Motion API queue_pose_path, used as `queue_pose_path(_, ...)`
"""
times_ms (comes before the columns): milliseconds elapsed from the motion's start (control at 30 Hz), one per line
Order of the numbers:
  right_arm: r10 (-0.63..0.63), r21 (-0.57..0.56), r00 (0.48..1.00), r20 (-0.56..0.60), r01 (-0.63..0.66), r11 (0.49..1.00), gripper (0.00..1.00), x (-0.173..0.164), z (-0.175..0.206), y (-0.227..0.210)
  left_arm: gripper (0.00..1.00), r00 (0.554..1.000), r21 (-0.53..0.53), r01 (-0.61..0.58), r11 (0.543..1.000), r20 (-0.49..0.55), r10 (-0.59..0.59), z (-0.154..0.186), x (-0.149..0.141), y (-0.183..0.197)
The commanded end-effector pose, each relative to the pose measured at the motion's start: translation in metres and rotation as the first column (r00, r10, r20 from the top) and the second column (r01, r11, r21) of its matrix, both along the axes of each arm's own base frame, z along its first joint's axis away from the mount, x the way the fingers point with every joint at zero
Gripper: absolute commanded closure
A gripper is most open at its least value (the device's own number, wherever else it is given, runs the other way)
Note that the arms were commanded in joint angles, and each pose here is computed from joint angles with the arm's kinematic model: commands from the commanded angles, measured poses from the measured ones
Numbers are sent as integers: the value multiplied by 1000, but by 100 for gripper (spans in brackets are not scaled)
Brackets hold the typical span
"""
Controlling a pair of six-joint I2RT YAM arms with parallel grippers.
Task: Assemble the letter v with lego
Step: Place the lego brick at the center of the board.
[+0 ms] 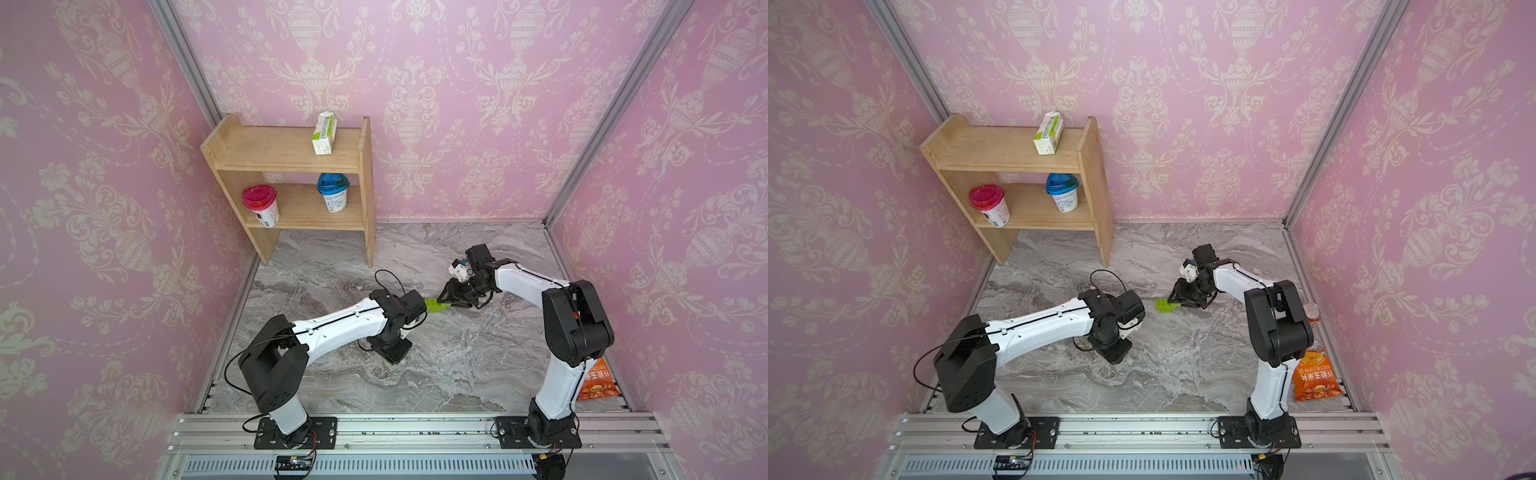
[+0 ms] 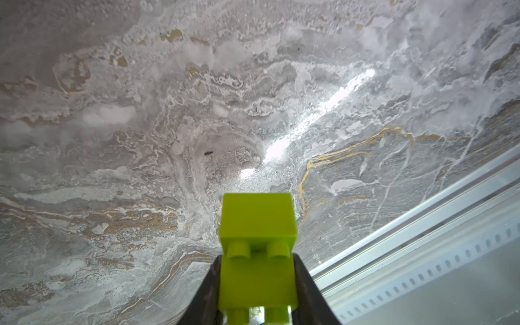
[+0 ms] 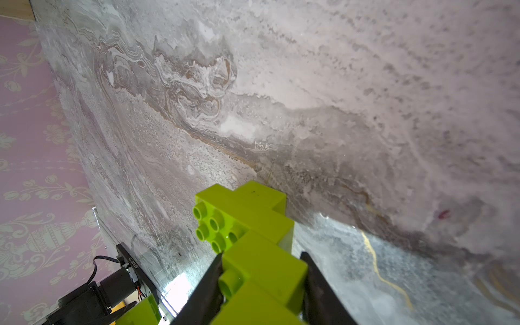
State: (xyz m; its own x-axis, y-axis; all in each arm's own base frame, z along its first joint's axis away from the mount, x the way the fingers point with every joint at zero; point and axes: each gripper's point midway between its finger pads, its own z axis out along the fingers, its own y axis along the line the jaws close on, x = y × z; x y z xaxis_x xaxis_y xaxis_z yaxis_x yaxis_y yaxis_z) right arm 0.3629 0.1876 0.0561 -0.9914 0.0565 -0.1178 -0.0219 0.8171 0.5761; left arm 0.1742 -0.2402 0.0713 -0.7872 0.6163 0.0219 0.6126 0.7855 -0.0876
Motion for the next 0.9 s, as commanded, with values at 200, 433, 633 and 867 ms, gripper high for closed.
queue_pose_path(200,9,-9,1000,9,-9,1000,57,5,4,-1,82,997,44,21,999,-78,-17,-28,-7,2)
queue_pose_path(433,10,-17,1000,7,-10,1000,57,4,3,-2,82,996,67,13,998,-85,-7,-36,-7,5)
queue_pose_path(633,11,-16,1000,7,-11,1000,57,4,3,-2,75,996,81,17,997,-93,-9,-39,-5,4)
queue_pose_path(867,11,-18,1000,4,-10,1000,57,4,1,-3,52,996,74,22,997,-85,-16,-35,-3,2)
